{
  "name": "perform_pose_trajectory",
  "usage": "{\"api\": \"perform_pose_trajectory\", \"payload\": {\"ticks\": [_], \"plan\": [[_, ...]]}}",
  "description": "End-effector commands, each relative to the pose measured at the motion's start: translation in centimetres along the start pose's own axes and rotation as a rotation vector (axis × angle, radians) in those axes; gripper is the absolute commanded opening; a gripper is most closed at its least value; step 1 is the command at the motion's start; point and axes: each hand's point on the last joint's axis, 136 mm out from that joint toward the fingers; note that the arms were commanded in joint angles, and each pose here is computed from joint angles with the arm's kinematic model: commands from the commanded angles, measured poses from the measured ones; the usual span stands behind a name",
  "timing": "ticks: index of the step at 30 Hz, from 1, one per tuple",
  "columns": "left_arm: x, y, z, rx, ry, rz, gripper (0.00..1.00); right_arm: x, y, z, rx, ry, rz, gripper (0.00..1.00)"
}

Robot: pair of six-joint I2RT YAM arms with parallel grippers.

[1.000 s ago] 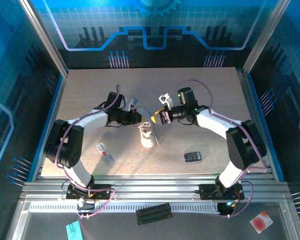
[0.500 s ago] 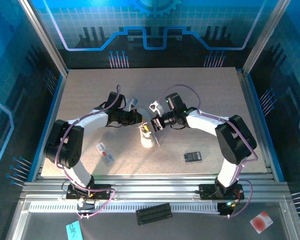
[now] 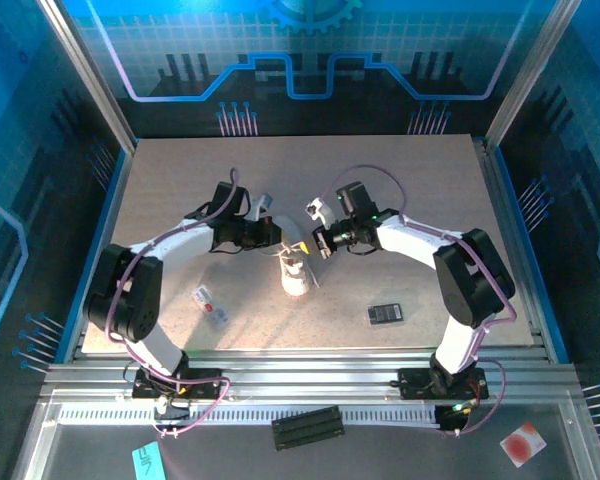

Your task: Tie the shoes

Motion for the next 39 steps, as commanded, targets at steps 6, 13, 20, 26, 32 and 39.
{"api": "perform_pose_trajectory", "payload": {"ticks": [6, 13, 20, 26, 32, 39], "plan": [[0.7, 2.7, 2.3, -0.103, 0.037, -0.094, 0.0, 0.4, 2.2, -1.3, 0.048, 0.002, 0.05, 0.0], [3.9, 2.5, 6.1, -0.166, 0.102, -0.085, 0.0, 1.8, 1.6, -1.9, 0.037, -0.048, 0.073, 0.0], [4.8, 1.7, 7.9, -0.179, 0.133, -0.087, 0.0, 3.3, 0.9, -2.5, 0.041, -0.105, 0.127, 0.0], [4.8, 2.5, 9.2, -0.217, 0.137, -0.102, 0.0, 6.1, 0.4, -4.3, 0.075, -0.248, 0.188, 0.0], [5.1, 2.5, 9.8, -0.211, 0.152, -0.085, 0.0, 7.4, 0.1, -4.6, 0.087, -0.313, 0.209, 0.0], [5.7, 1.8, 10.2, -0.192, 0.172, -0.062, 0.0, 9.0, -0.6, -5.1, 0.1, -0.388, 0.234, 0.0]]}}
Point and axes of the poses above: each hand's point on the last joint's axis, 136 mm out from that joint toward the fingers, its own y axis back along the fingers, its own z axis along the line the jaws close on, x = y × z, and after that the axes turned 12 degrees about y, right-handed
